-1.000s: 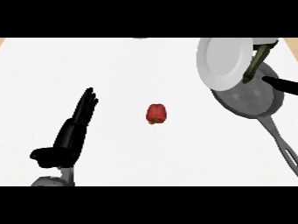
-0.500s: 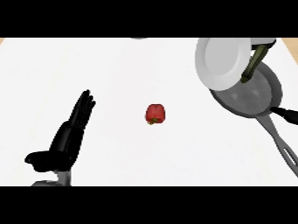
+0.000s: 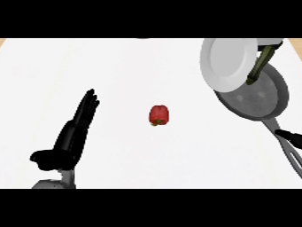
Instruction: Pick the squash from the plate and place it in the pan
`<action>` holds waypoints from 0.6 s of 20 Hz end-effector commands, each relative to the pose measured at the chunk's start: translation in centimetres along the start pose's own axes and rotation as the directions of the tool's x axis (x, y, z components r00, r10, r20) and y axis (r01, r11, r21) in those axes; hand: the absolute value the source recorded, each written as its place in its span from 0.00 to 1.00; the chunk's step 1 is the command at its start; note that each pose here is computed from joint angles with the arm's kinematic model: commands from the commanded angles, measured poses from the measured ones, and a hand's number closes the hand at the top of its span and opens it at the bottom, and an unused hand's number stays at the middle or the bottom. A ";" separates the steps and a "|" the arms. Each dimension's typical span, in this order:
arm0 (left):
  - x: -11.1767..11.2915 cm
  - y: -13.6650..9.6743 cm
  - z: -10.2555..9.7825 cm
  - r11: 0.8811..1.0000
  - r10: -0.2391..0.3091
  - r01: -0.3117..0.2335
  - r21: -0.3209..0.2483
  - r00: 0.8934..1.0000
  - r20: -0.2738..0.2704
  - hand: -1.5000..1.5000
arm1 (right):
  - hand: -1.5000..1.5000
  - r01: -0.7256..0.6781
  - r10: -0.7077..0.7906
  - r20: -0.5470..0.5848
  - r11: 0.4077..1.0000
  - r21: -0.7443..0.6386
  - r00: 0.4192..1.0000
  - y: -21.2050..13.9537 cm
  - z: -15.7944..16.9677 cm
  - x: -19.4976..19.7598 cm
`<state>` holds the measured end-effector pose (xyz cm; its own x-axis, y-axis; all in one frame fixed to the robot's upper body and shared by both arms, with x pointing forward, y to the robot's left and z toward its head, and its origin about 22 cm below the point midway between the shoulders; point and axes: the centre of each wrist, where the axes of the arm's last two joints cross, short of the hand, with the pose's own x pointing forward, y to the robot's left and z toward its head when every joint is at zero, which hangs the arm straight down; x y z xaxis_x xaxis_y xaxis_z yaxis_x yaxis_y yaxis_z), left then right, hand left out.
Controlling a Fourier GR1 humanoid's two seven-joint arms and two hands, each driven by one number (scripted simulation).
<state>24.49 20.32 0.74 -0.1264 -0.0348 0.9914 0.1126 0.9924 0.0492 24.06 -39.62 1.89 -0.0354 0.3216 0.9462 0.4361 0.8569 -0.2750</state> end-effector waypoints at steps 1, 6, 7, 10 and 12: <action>0.4 2.0 0.4 1.000 -0.001 0.001 -0.008 1.000 0.011 0.50 | 0.00 -0.035 0.035 0.007 0.999 -0.015 0.999 0.4 0.6 0.2; 1.3 1.1 0.3 1.000 0.000 0.000 -0.015 1.000 -0.003 0.50 | 0.00 -0.066 0.066 -0.018 0.998 -0.021 0.998 0.1 2.5 0.0; 0.8 0.5 -0.9 1.000 -0.008 0.008 -0.023 1.000 0.001 0.50 | 0.00 -0.082 0.082 -0.024 0.997 -0.005 0.996 -0.7 1.8 1.5; -0.1 -1.8 -0.7 1.000 -0.005 0.005 0.013 1.000 -0.013 0.50 | 0.00 -0.101 0.102 -0.027 0.995 0.012 0.994 -0.1 2.6 -0.2; 0.6 -0.3 0.8 1.000 0.002 -0.002 0.006 1.000 0.006 0.50 | 0.00 -0.113 0.113 -0.028 0.993 -0.021 0.993 -0.8 3.4 0.2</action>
<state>24.47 19.91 0.68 -0.1271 -0.0365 0.9912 0.1114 0.9925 0.0508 21.40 -38.89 1.95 0.0235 0.3804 0.9245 0.4424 0.8254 -0.3508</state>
